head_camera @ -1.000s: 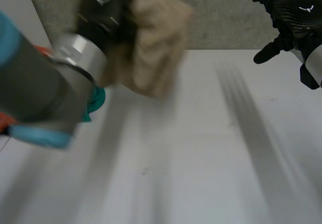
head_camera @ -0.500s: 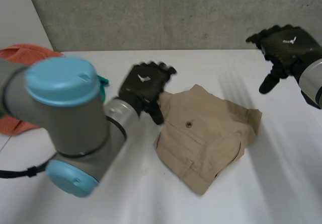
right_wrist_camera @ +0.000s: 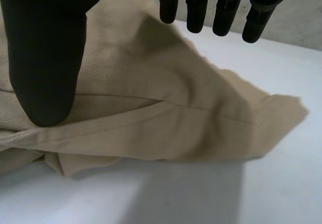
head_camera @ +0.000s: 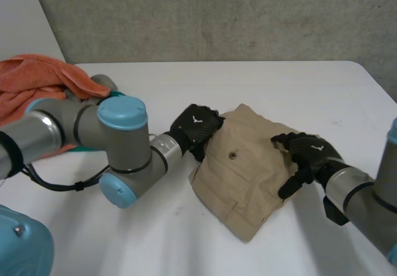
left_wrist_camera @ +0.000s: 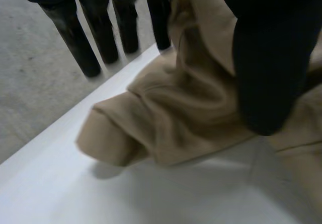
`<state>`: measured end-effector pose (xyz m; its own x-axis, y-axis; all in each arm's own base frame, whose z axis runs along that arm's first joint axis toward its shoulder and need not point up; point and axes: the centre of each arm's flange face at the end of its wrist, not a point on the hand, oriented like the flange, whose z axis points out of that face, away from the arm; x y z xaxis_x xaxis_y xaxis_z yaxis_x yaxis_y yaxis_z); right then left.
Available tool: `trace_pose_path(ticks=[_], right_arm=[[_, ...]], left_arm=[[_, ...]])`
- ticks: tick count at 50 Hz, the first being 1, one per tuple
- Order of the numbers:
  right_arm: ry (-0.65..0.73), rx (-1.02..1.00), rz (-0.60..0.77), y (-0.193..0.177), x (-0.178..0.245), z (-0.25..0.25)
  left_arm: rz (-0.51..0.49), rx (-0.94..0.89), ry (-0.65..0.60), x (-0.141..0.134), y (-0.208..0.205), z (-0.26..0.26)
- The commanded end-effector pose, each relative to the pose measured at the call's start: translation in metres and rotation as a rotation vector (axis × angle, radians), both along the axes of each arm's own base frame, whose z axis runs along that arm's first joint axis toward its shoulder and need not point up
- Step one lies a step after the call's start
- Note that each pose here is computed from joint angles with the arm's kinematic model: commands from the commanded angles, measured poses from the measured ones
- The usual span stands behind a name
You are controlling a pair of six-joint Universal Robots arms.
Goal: Fold the laundry.
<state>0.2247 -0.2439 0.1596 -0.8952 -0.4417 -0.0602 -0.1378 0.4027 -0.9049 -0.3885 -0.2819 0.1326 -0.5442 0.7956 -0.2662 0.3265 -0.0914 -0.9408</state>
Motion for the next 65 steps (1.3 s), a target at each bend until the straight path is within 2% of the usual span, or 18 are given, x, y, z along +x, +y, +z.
trace_pose_path(ticks=[1, 6, 7, 10, 12, 15, 18, 21, 27, 30, 34, 36, 41, 47, 53, 57, 62, 65], right_arm=[[0.012, -0.034, 0.042, -0.006, 0.011, -0.005], [0.038, -0.206, 0.06, -0.029, 0.016, 0.015], [0.051, -0.266, 0.066, -0.036, 0.018, 0.025], [0.056, -0.421, 0.073, -0.056, 0.025, 0.055], [0.042, -0.537, 0.078, -0.071, 0.034, 0.082], [0.01, -0.652, 0.092, -0.095, 0.045, 0.108], [-0.013, -0.691, 0.129, -0.107, 0.058, 0.116], [-0.035, -0.706, 0.228, -0.114, 0.08, 0.107], [-0.045, -0.642, 0.384, -0.119, 0.103, 0.063], [-0.04, -0.6, 0.398, -0.119, 0.103, 0.049], [-0.032, -0.547, 0.378, -0.116, 0.098, 0.046], [-0.026, -0.51, 0.361, -0.112, 0.095, 0.047], [0.021, -0.425, 0.261, -0.103, 0.075, 0.072], [0.056, -0.257, 0.107, -0.093, 0.038, 0.084], [-0.072, -0.046, -0.018, -0.08, 0.028, 0.07], [-0.147, 0.069, -0.061, -0.071, 0.027, 0.066], [-0.238, 0.199, -0.087, -0.071, 0.037, 0.049], [-0.306, 0.247, -0.081, -0.078, 0.057, 0.035]], left_arm=[[0.003, -0.026, 0.016, -0.008, 0.009, 0.01], [0.117, -0.12, 0.065, 0.001, 0.004, 0.052], [0.17, -0.141, 0.075, 0.007, 0.003, 0.062], [0.249, -0.179, 0.111, 0.022, 0.013, 0.095], [0.254, -0.189, 0.126, 0.027, 0.021, 0.107], [0.221, -0.161, 0.174, 0.036, 0.057, 0.127], [0.164, -0.098, 0.234, 0.033, 0.093, 0.134], [0.115, -0.009, 0.266, 0.029, 0.121, 0.126], [0.081, 0.135, 0.242, 0.015, 0.14, 0.088], [0.051, 0.199, 0.202, 0.003, 0.153, 0.063], [0.039, 0.208, 0.187, -0.001, 0.158, 0.057], [0.064, 0.188, 0.209, 0.001, 0.154, 0.064], [0.224, 0.037, 0.369, 0.03, 0.115, 0.126], [0.286, -0.059, 0.452, 0.052, 0.081, 0.158], [0.332, -0.087, 0.447, 0.071, 0.04, 0.16], [0.368, -0.065, 0.403, 0.077, 0.019, 0.141], [0.411, -0.045, 0.376, 0.088, 0.009, 0.128], [0.417, -0.032, 0.363, 0.091, 0.013, 0.123]])
